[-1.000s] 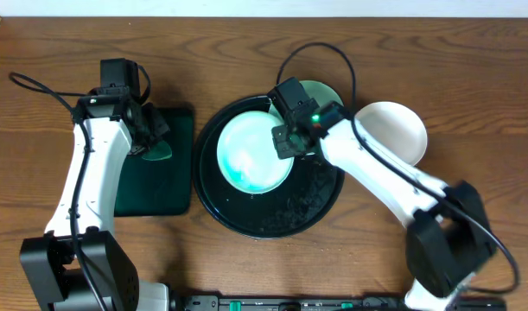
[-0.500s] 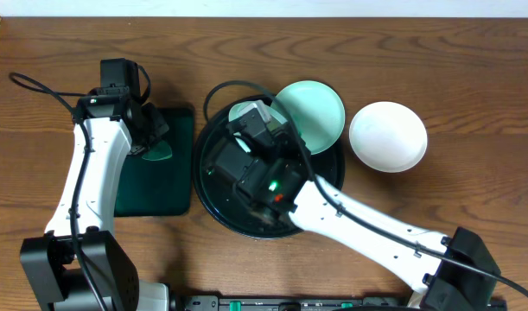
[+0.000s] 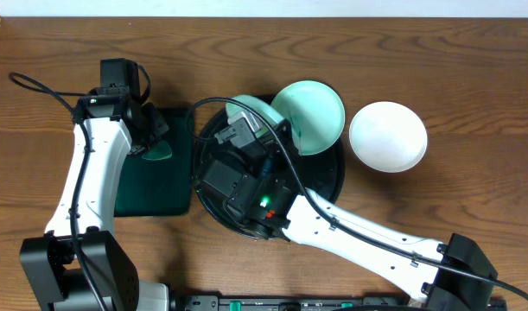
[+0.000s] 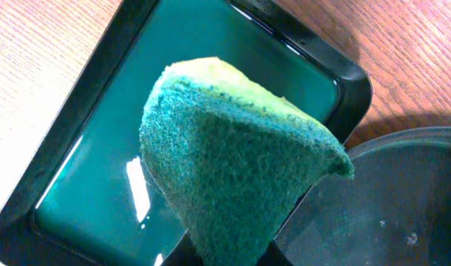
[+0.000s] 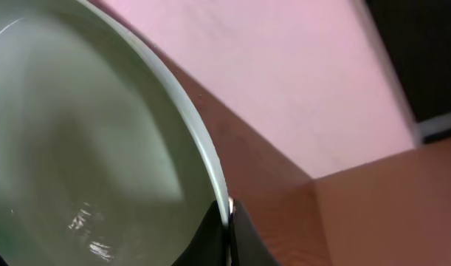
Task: Clean dirty plates on tray and stack at the side
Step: 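Lift cleaned green plate with right gripper toward the white plate, then lower green plate onto white plate with right gripper and release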
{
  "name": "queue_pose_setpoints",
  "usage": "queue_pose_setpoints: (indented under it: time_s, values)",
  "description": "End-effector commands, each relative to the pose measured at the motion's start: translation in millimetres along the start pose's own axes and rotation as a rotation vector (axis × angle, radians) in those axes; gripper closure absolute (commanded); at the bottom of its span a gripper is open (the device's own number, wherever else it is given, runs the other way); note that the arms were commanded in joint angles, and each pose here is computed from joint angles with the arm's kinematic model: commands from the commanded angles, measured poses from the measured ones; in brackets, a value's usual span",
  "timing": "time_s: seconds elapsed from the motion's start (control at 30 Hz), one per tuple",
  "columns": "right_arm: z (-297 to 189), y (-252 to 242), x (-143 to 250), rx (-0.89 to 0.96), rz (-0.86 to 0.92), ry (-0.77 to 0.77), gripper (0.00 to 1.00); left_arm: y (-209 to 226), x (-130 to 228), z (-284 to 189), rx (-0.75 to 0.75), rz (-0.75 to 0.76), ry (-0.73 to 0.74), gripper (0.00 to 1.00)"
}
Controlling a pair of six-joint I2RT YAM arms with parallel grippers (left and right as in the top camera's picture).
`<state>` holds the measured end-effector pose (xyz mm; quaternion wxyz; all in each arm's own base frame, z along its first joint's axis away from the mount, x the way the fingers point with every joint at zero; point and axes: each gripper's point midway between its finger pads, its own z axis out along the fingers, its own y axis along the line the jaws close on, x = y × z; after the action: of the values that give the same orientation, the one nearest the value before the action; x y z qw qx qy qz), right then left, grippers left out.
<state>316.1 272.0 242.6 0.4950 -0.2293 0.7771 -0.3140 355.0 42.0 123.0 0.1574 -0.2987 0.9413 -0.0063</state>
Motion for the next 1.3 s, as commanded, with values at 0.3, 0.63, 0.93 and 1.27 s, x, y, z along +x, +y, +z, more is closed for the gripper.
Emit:
queue_pose_setpoints:
  time_s: [0.3, 0.63, 0.93, 1.27]
  values:
    - [8, 55, 20, -0.746, 0.258, 0.244, 0.99, 4, 2, 4, -0.014, 0.007, 0.007, 0.93]
    - [103, -101, 82, -0.798, 0.963, 0.495, 0.99, 2, -2, 4, -0.005, 0.006, -0.009, 0.93]
    - [173, -164, 257, -0.449, 1.205, 0.922, 0.99, 2, -2, 4, -0.005, 0.006, -0.009, 0.93]
    - [203, -110, 318, -0.446, 1.153, 1.157, 0.99, 2, -2, 4, -0.006, 0.006, -0.008, 0.93]
